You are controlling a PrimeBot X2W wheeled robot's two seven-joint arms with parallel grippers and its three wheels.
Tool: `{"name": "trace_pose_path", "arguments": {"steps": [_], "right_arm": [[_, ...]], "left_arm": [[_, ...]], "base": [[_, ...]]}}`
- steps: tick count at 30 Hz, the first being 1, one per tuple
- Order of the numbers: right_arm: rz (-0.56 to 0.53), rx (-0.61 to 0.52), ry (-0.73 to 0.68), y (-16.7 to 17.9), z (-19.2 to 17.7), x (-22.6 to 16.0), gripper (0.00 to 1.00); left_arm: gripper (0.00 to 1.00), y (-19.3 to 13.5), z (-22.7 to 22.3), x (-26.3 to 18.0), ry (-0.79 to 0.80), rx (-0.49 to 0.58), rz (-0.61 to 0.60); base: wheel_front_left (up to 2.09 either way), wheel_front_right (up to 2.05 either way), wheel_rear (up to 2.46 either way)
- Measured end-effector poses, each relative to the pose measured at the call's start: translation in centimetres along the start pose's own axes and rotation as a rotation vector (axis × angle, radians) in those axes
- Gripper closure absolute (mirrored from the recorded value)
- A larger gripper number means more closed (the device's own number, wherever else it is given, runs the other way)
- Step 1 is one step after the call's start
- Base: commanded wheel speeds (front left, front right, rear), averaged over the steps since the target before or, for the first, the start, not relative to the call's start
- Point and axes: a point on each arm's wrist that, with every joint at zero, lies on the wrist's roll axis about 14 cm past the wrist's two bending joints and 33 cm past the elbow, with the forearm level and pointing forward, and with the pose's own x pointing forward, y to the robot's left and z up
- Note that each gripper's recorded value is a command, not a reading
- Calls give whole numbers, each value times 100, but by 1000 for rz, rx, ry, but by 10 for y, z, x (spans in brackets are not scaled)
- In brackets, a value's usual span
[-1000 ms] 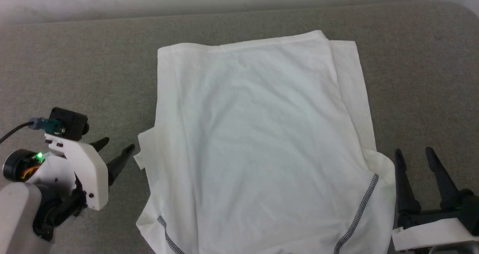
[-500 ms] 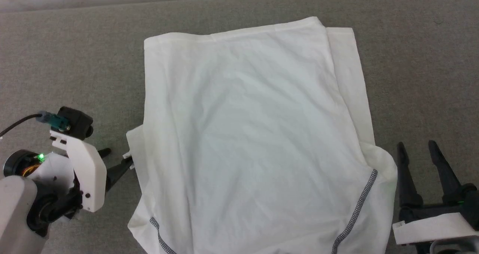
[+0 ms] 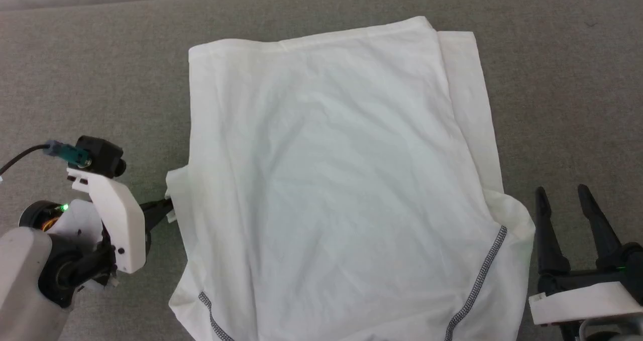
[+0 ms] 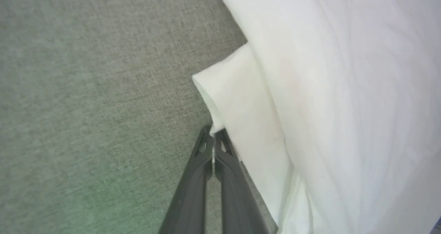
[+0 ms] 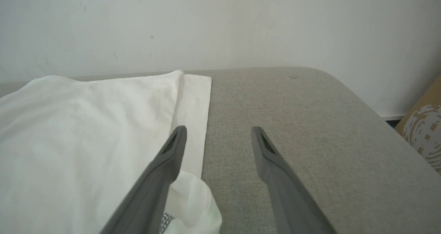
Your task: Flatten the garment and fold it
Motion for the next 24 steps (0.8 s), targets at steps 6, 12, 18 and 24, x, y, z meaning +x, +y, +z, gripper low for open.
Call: {"name": "trace_pose_path", "arguments": {"steps": [6, 12, 18, 24], "right_arm": [[0, 3, -18, 0, 7, -3, 0], [3, 13, -43, 1, 15, -7, 0], [15, 32, -69, 5, 23, -14, 0], [28, 45, -86, 9, 28, -19, 0]], "left_arm": [[100, 2, 9, -9, -61, -17, 14], [100, 9, 28, -31, -142, 2, 51], [100, 22, 52, -69, -251, 35, 112], [100, 39, 61, -107, -343, 49, 193]], "base": [[0, 0, 0], [0, 0, 0], [0, 0, 0], [0, 0, 0]]}}
